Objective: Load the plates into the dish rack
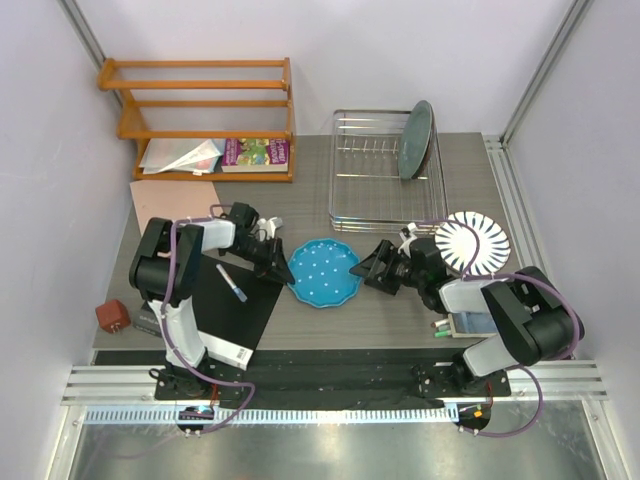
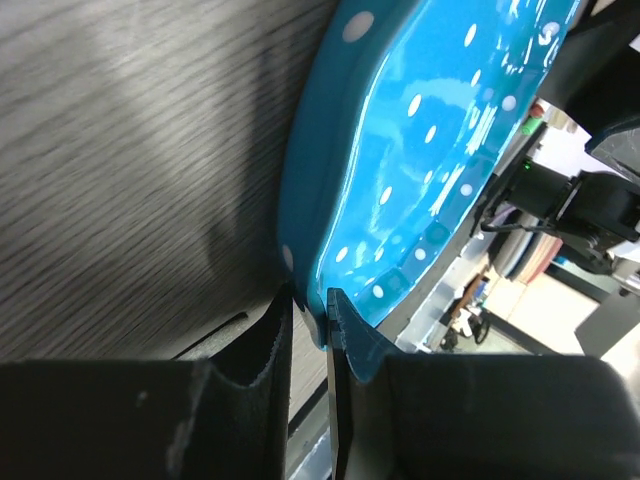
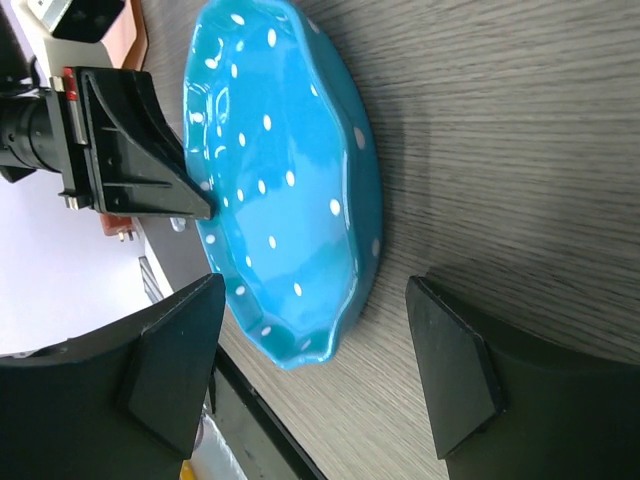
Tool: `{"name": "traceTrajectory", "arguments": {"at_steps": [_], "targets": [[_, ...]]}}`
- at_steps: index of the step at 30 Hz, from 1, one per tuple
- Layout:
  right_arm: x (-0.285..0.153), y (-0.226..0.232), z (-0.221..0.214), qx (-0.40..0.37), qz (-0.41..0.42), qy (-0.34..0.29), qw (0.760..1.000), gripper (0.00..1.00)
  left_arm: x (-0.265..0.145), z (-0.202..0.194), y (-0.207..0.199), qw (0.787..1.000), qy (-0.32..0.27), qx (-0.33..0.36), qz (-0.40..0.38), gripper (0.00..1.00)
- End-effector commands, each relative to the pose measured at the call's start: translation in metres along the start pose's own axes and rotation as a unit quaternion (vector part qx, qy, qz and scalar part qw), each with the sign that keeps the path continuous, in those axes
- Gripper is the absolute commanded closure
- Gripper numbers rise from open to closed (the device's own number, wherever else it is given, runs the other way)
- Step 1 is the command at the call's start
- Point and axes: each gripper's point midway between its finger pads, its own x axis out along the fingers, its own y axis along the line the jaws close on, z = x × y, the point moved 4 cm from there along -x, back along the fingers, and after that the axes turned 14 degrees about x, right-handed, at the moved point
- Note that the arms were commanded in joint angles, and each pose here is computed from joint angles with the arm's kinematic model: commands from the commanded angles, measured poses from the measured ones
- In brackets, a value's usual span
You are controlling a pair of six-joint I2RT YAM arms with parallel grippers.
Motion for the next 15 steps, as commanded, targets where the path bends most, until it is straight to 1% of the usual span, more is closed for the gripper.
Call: {"name": "traceTrajectory", "arguments": {"at_steps": [1,8,15], "targets": [[0.001,-0.033,-0.009,0.017,-0.057,-0.004,0.998,0.19,0.010,-0.007,0.000,1.000,0.016,0.009,-0.022,1.00],[0.002,-0.029,-0.015,0.003,-0.046,0.005,0.999,0.18,0.012,-0.014,-0.017,0.997,0.024,0.022,-0.069,1.00],[0.004,-0.025,-0.020,-0.009,-0.039,0.015,0.999,0.25,0.016,-0.019,-0.038,0.993,0.034,0.049,-0.101,1.00]]}}
